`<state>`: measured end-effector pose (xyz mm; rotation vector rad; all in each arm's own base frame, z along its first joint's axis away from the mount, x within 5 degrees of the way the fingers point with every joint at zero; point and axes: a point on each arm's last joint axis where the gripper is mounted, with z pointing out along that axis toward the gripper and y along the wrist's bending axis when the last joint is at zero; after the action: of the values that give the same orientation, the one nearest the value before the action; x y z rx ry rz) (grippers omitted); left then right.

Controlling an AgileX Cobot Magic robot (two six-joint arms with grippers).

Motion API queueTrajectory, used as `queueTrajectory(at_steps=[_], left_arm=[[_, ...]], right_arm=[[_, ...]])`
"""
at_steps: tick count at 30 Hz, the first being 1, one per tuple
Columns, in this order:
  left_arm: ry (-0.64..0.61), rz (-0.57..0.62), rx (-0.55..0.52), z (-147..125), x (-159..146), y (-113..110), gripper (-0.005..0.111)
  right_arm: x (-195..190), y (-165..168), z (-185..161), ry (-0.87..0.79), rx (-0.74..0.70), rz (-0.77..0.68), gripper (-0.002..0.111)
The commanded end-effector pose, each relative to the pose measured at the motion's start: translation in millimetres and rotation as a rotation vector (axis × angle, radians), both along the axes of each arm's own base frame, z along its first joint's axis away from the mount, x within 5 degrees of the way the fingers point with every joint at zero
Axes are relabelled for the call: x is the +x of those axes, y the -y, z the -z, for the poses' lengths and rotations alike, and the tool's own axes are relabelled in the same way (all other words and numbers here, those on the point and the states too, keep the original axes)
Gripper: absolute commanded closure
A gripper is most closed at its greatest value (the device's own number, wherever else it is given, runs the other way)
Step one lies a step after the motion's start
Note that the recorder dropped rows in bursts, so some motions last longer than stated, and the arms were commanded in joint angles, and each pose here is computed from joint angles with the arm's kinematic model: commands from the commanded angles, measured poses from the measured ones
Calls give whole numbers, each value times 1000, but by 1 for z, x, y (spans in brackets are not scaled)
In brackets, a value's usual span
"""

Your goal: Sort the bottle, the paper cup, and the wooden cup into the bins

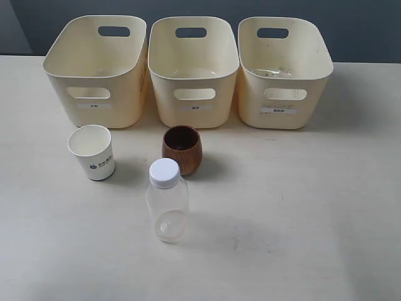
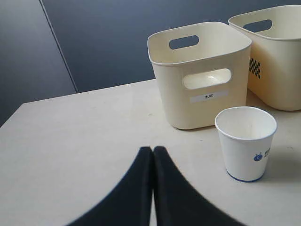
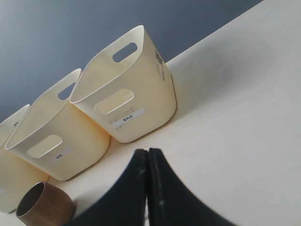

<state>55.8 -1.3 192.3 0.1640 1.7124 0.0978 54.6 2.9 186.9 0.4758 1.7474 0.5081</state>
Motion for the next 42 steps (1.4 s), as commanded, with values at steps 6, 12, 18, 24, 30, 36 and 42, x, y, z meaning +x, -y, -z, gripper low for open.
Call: queueTrajectory(at_steps=[6,12,18,24,30,36,42], left_arm=[[4,3,-3,0,0,0,107],[4,3,-3,0,0,0,107],[4,3,-3,0,0,0,107],[4,3,-3,0,0,0,107],[4,3,-3,0,0,0,107],[4,3,-3,0,0,0,107],[4,3,-3,0,0,0,107]], right_arm=[[0,1,1,3,-17,6,109],[0,1,-1,19,-27,5,109],[1,0,-5,72,-35,-5,109],[1,-2,-11,127,6,-18,109],[1,-4,-15,163,113,-27,109],[1,-4,-15,161,129,-26,109],[1,-4,-15,164,127,-27,109]])
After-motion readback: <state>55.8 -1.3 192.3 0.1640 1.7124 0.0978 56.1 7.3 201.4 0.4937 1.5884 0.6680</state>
